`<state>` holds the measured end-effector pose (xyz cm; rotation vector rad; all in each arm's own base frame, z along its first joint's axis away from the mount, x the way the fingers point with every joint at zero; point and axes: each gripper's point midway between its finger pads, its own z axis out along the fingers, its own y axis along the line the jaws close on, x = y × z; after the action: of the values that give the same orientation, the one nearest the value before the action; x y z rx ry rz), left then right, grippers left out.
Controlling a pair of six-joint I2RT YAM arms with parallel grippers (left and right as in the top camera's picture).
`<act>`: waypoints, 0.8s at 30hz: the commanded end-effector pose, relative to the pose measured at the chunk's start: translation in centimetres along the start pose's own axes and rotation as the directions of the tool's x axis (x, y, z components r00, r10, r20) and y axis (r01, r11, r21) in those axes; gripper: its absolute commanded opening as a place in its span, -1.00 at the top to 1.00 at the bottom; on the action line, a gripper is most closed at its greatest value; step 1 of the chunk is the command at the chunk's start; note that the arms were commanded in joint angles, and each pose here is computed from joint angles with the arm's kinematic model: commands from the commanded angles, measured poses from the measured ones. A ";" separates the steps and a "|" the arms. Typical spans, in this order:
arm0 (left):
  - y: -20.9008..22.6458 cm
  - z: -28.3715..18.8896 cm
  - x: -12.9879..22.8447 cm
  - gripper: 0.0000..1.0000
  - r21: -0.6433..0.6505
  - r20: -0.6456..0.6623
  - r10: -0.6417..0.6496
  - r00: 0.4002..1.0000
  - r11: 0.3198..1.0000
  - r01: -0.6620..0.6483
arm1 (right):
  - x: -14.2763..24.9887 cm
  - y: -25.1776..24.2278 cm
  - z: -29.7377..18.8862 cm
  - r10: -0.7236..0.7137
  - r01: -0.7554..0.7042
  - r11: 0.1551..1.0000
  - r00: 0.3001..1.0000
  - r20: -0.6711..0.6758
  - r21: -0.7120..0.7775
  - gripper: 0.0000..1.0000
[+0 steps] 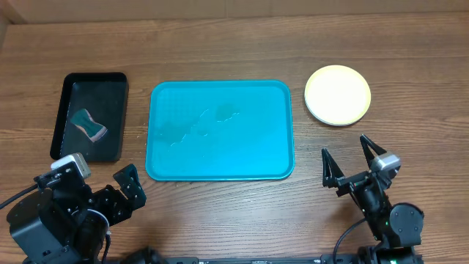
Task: Clean dirty plates on tray and stack at the side
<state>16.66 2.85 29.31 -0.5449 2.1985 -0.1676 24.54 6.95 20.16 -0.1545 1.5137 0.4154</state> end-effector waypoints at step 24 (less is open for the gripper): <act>-0.3 -0.1 -0.1 -0.99 0.016 0.005 0.021 1.000 1.000 -0.021 | 2.5 -3.5 -1.5 0.019 -0.009 0.980 0.999 -0.050 0.197 -1.00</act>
<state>16.66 2.85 29.31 -0.5449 2.1985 -0.1676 24.30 4.06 17.22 -0.0150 1.6030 0.2888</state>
